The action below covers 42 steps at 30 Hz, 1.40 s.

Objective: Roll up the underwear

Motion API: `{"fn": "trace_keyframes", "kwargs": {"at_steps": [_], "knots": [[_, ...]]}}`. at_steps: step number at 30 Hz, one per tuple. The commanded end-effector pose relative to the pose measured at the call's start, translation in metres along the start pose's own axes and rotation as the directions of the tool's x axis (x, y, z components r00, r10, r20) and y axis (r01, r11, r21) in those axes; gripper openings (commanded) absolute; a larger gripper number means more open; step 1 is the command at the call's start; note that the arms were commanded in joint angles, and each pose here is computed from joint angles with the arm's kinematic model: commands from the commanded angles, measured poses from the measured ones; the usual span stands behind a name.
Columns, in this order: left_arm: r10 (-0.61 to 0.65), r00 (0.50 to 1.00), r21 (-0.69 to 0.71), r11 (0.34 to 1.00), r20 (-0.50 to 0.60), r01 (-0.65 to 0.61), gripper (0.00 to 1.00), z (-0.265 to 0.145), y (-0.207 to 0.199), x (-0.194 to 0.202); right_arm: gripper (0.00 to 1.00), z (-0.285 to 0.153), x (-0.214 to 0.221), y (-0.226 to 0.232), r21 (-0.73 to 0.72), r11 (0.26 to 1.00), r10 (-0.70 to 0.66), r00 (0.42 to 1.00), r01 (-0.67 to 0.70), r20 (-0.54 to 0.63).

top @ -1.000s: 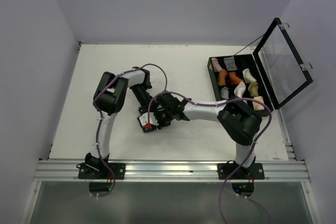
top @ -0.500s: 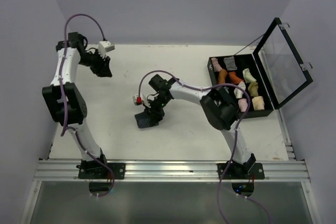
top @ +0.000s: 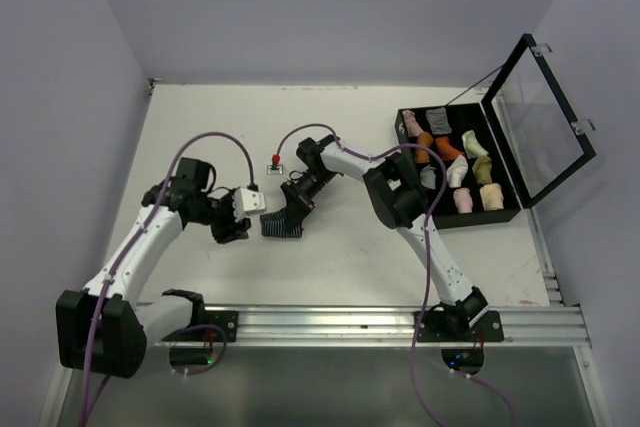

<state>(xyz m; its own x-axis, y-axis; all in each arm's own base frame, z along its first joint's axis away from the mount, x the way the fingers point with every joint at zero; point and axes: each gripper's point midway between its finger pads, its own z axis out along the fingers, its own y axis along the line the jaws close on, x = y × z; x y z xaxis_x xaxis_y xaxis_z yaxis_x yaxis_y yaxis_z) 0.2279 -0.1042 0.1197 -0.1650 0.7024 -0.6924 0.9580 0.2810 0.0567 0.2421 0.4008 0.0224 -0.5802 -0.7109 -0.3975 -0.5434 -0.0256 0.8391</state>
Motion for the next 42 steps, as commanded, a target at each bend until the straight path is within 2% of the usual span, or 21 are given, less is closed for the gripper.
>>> {"fn": "trace_keyframes", "kwargs": {"at_steps": [1, 7, 12, 15, 22, 32, 34, 37, 40, 41, 42], "knots": [[0.143, 0.99, -0.116, 0.983, 0.016, -0.14, 0.53, 0.012, 0.001, -0.01, 0.0, 0.01, 0.049, -0.049, 0.093, 0.976, 0.207, 0.973, -0.198, -0.103], [0.273, 0.962, -0.126, 0.954, -0.014, -0.273, 0.55, 0.048, -0.027, -0.004, 0.0, 0.014, 0.06, -0.065, 0.069, 0.95, 0.309, 0.947, -0.304, -0.085], [0.364, 0.931, -0.112, 0.925, -0.009, -0.363, 0.56, 0.073, -0.031, -0.02, 0.0, 0.015, 0.067, -0.067, 0.063, 0.942, 0.334, 0.939, -0.33, -0.076], [0.398, 0.916, -0.112, 0.91, -0.042, -0.4, 0.58, 0.084, -0.025, -0.018, 0.0, 0.016, 0.069, -0.068, 0.065, 0.942, 0.334, 0.939, -0.33, -0.077], [0.448, 0.89, -0.138, 0.879, -0.082, -0.455, 0.6, 0.093, -0.012, -0.016, 0.0, 0.018, 0.075, -0.071, 0.072, 0.938, 0.345, 0.935, -0.339, -0.084], [0.493, 0.858, -0.061, 0.861, -0.141, -0.505, 0.58, 0.119, -0.02, 0.007, 0.0, 0.018, 0.073, -0.072, 0.061, 0.935, 0.353, 0.933, -0.349, -0.074], [0.491, 0.857, -0.05, 0.863, -0.156, -0.504, 0.56, 0.124, -0.02, 0.011, 0.0, 0.019, 0.072, -0.071, 0.055, 0.936, 0.352, 0.933, -0.348, -0.072], [0.48, 0.846, 0.001, 0.87, -0.235, -0.493, 0.49, 0.132, -0.023, 0.034, 0.0, 0.018, 0.072, -0.07, 0.055, 0.938, 0.347, 0.935, -0.343, -0.075], [0.477, 0.837, 0.053, 0.875, -0.268, -0.481, 0.35, 0.134, -0.03, 0.046, 0.02, 0.015, 0.072, -0.068, 0.06, 0.943, 0.332, 0.94, -0.328, -0.08], [0.473, 0.836, 0.083, 0.879, -0.278, -0.47, 0.27, 0.133, -0.034, 0.051, 0.04, 0.013, 0.07, -0.067, 0.062, 0.947, 0.32, 0.944, -0.316, -0.08], [0.473, 0.836, 0.092, 0.879, -0.277, -0.467, 0.24, 0.133, -0.035, 0.05, 0.08, 0.011, 0.07, -0.065, 0.066, 0.946, 0.322, 0.943, -0.318, -0.081]]}}
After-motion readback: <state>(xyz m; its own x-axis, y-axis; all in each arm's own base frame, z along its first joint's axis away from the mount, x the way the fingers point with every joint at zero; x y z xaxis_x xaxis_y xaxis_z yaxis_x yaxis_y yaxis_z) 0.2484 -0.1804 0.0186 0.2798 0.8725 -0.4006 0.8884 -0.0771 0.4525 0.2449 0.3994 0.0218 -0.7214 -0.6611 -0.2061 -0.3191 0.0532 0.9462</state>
